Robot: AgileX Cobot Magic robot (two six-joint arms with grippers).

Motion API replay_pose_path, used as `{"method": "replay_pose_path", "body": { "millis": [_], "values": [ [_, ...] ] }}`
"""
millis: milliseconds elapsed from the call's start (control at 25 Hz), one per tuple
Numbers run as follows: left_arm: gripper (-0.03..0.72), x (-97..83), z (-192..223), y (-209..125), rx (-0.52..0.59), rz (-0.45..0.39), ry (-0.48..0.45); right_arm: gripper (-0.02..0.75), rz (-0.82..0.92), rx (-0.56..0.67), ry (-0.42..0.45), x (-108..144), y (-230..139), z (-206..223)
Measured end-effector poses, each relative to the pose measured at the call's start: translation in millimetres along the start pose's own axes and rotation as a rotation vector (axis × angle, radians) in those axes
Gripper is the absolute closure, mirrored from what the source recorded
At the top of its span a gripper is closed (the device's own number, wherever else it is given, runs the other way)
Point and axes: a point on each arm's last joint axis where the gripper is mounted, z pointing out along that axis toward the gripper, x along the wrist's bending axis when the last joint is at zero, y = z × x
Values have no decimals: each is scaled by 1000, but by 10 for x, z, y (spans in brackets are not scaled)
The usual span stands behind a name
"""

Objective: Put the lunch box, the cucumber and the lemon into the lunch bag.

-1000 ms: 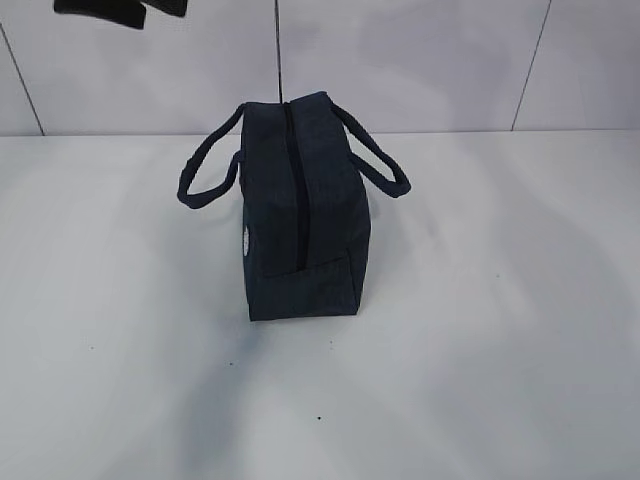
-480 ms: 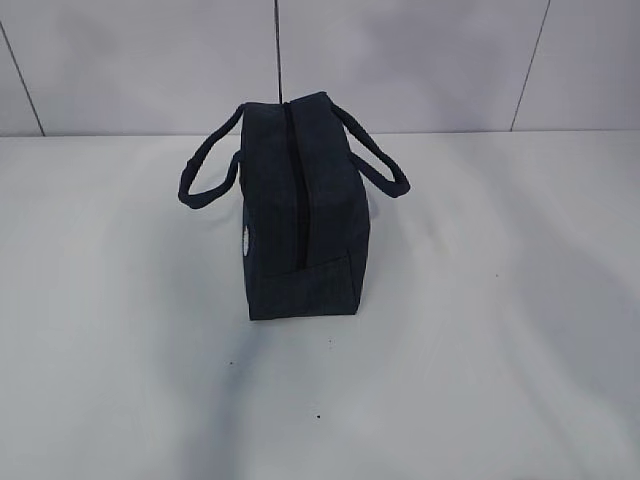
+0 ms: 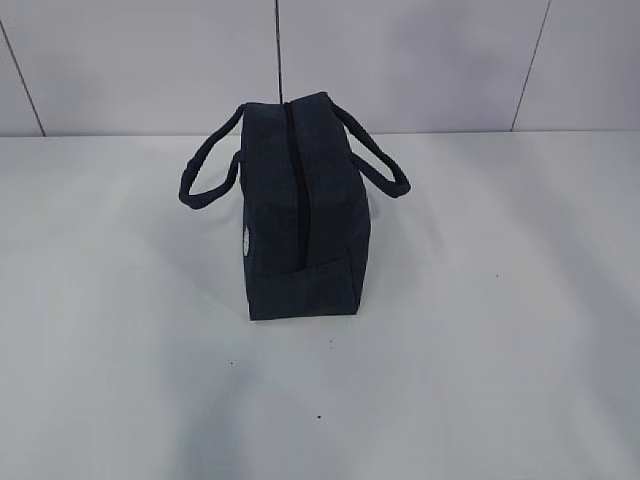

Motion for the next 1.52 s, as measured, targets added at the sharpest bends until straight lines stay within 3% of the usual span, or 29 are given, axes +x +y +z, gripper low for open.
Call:
{"method": "replay_pose_path", "body": {
  "millis": [160,480,920,1200,1520],
  "values": [
    [323,-142,-224,-263,-9,-38,3,432,-6,-4,-20,157,-294,-510],
    [362,-336,-495,-1159,-46,-70,71,433,-8,-91,-53,496,-1322,-1200],
    [377,-490,-747,-2239,44,-43,179,433,11,121,-4,747,-2604,-1217],
    [378,-510,-765,-2774,61,-19,238,365,23,200,3,780,-3047,-1048],
    [378,-469,-709,-3140,50,-2,303,355,15,369,-46,711,-3495,-741]
  ]
}}
